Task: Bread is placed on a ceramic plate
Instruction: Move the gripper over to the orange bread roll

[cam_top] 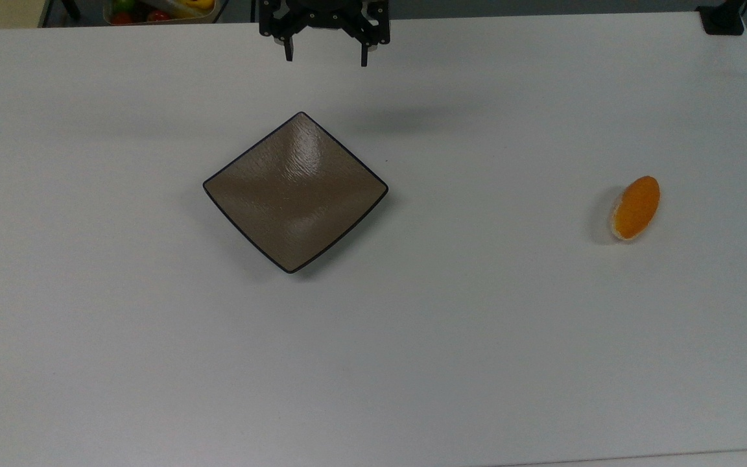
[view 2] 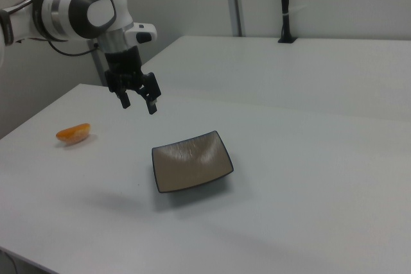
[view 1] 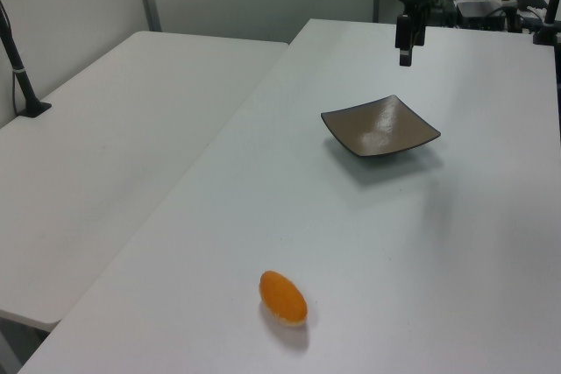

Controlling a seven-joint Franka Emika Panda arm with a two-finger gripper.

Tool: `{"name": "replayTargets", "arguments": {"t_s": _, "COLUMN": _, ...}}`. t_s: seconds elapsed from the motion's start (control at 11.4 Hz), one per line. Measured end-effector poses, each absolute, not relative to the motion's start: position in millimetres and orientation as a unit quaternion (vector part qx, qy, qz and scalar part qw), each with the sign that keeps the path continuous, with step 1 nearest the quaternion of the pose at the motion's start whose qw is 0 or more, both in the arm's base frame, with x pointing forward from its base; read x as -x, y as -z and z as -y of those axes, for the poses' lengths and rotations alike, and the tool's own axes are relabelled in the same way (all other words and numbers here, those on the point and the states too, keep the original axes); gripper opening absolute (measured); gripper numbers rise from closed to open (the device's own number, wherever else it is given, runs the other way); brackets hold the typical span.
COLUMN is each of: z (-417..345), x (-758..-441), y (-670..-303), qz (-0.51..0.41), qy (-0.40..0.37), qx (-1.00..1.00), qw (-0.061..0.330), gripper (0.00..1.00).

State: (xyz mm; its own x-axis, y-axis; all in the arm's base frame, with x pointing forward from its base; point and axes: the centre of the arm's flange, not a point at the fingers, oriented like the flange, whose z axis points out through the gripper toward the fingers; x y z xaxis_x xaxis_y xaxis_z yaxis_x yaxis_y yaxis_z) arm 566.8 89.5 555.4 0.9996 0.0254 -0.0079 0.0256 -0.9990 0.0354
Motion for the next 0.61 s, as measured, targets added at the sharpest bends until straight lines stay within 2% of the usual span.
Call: {"name": "replayTargets", "arguments": {"t_s": 0.61, "z": -89.7, "x": -565.5, "y": -552.2, "qz": 0.003, "qy": 0.01, "qx": -1.0, "qw": 0.018, "gripper": 1.0}}
